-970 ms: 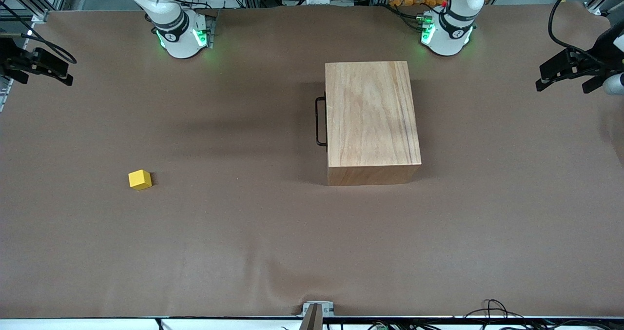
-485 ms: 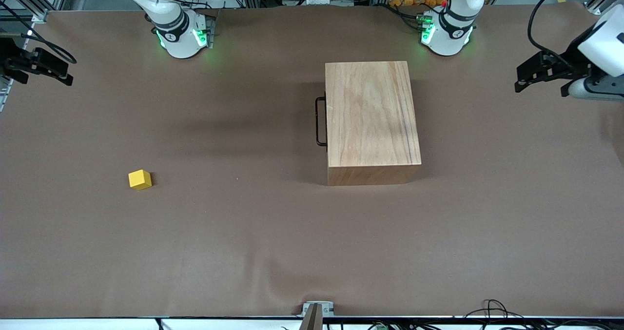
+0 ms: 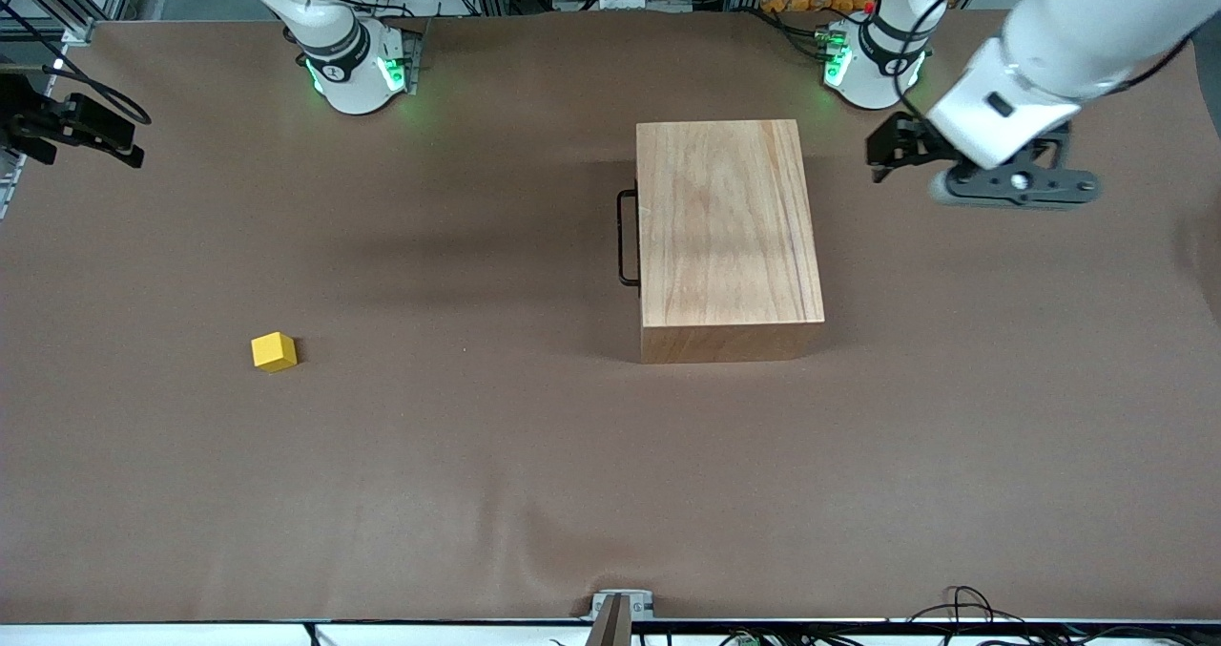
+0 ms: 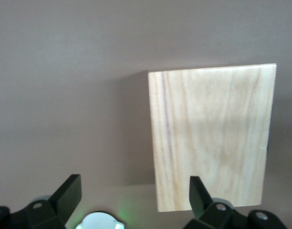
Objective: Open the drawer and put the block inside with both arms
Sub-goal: 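Move the left gripper over the wooden box toward the black drawer handle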
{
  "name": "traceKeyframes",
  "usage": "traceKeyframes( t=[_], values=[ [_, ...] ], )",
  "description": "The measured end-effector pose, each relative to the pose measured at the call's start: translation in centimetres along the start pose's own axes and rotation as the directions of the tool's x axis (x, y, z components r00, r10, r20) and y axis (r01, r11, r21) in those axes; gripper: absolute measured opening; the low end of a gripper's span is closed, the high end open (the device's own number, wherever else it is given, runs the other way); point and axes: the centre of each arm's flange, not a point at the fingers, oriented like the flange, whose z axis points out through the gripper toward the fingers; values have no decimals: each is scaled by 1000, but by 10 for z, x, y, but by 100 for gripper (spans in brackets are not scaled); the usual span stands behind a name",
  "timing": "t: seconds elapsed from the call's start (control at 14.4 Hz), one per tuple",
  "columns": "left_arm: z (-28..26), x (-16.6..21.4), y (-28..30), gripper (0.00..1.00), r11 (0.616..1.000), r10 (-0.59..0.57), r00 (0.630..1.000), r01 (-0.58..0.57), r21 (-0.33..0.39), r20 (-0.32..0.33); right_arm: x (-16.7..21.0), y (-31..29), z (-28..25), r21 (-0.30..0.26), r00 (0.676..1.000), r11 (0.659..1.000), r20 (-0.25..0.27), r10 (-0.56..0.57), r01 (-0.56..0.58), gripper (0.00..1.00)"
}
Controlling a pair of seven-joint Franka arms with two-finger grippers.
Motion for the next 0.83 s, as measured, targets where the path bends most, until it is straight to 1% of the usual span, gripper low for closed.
traceKeyframes(
  t=[0.14,0.28,0.48,0.76,0.83],
  values=[
    [11,-4,44,100,999,-38,999,38,7,8,0,1,0,0,1000,1000,-2,1,-1,100],
    [23,-8,88,100,998,-70,998,70,6,2,0,1,-3,0,1000,1000,-10,3,-3,100],
    [52,-13,140,100,995,-103,995,102,16,12,1,0,-2,0,1000,1000,-11,1,-1,100],
    [100,-25,212,100,984,-177,984,177,14,2,3,-4,-1,-1,1000,1000,-7,-7,7,100],
    [111,-29,228,100,981,-192,981,192,22,-13,3,-6,0,-2,1000,1000,-7,-11,11,100]
  ],
)
